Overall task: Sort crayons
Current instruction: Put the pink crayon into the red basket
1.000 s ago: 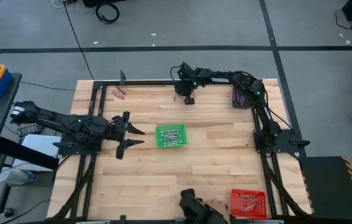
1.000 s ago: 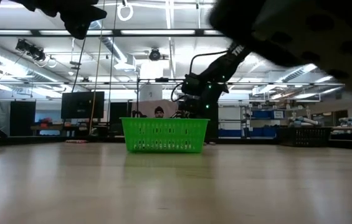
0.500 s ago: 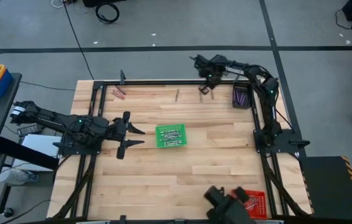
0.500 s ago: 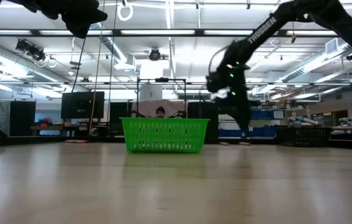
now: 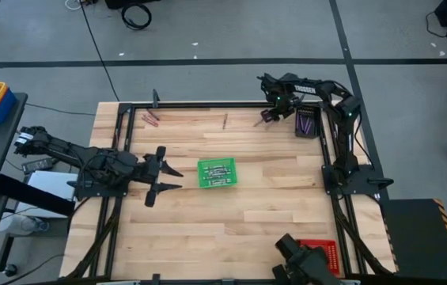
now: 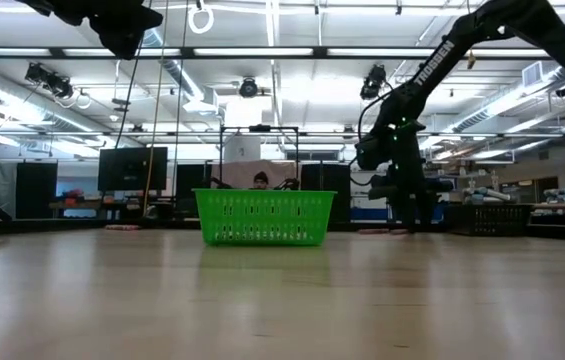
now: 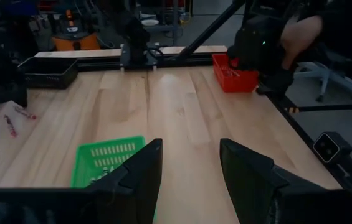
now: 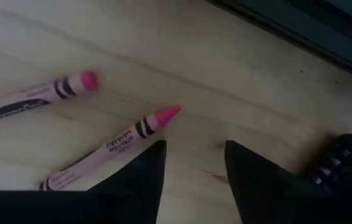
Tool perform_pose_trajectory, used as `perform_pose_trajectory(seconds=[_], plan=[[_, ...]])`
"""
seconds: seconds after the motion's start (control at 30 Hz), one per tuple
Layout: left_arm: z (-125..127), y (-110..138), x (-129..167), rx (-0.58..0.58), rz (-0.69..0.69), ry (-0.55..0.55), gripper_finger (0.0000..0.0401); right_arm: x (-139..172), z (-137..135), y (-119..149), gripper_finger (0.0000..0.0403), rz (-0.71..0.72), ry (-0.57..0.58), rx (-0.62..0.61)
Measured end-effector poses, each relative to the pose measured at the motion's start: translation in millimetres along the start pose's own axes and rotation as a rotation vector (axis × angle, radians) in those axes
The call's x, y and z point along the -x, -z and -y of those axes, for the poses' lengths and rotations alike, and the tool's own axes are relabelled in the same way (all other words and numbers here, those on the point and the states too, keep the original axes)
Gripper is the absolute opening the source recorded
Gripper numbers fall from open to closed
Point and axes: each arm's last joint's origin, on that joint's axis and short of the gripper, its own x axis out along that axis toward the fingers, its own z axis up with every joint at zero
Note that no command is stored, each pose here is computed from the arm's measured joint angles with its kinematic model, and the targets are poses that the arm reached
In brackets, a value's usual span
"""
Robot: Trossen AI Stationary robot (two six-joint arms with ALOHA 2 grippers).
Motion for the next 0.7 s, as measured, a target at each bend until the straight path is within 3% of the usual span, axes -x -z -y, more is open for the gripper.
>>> perform_pose_trajectory(seconds=[0.13,0.37,0.7], plan=[[-0.1,-0.3,0.0,0.001,0.003,0.000,0.0173,16.7,1.9,5.9,0.0165,0.027,-0.011,0.028],[0.0,-1.4,0.0,0.000,0.015,0.000,0.0173,49.5,-9.2,19.7,0.0163,0.093,-0.070,-0.210],[0.1,-1.5,0.0,0.063,0.015,0.001,0.0173,31.9,-41.6,20.5,0.0164,0.113,-0.047,-0.460]])
